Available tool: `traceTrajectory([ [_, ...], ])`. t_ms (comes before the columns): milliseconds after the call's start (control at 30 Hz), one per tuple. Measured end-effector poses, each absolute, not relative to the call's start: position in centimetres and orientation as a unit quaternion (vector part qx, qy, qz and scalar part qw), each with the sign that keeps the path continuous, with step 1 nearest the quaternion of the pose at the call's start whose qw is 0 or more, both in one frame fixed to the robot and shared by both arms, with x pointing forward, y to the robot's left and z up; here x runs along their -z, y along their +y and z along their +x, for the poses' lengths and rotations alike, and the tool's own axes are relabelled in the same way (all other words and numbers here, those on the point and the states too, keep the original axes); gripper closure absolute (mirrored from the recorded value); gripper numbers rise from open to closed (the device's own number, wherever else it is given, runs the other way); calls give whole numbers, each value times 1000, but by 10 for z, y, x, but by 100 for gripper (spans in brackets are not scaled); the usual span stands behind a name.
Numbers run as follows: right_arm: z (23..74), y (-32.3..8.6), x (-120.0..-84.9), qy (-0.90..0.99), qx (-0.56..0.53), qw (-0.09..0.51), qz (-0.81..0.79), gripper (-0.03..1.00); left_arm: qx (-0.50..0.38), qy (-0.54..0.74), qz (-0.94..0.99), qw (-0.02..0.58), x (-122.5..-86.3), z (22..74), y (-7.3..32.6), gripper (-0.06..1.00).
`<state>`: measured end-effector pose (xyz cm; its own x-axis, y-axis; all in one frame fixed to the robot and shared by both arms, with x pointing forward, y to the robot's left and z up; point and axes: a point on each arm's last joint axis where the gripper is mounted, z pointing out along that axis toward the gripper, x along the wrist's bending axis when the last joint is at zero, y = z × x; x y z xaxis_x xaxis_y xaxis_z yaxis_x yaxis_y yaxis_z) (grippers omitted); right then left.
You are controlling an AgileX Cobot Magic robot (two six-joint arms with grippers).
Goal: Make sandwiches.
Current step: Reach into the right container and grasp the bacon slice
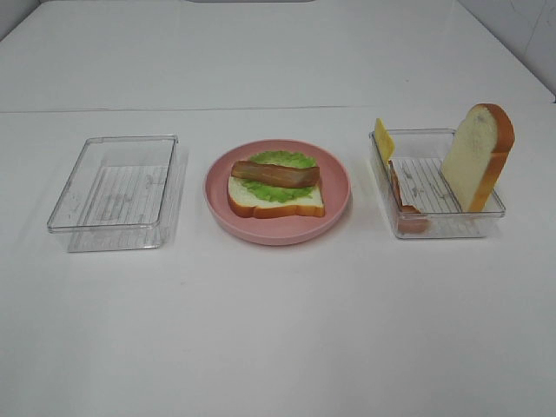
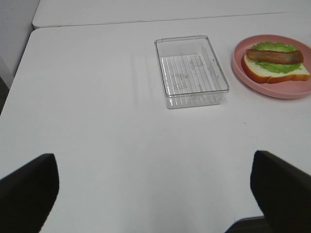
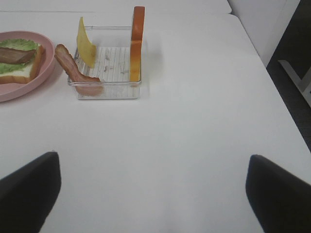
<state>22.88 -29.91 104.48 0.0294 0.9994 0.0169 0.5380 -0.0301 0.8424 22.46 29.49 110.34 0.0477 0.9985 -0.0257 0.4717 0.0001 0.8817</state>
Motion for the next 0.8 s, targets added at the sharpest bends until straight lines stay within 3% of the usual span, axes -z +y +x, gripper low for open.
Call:
traceTrajectory([
  [367,229,-299,-1045,608,-340,339,632,1,-344,599,615,381,-1061,223,295,-5],
  [800,229,-299,-1045,608,-340,340,632,1,-347,594,605,402,-1056,232,293,-5],
])
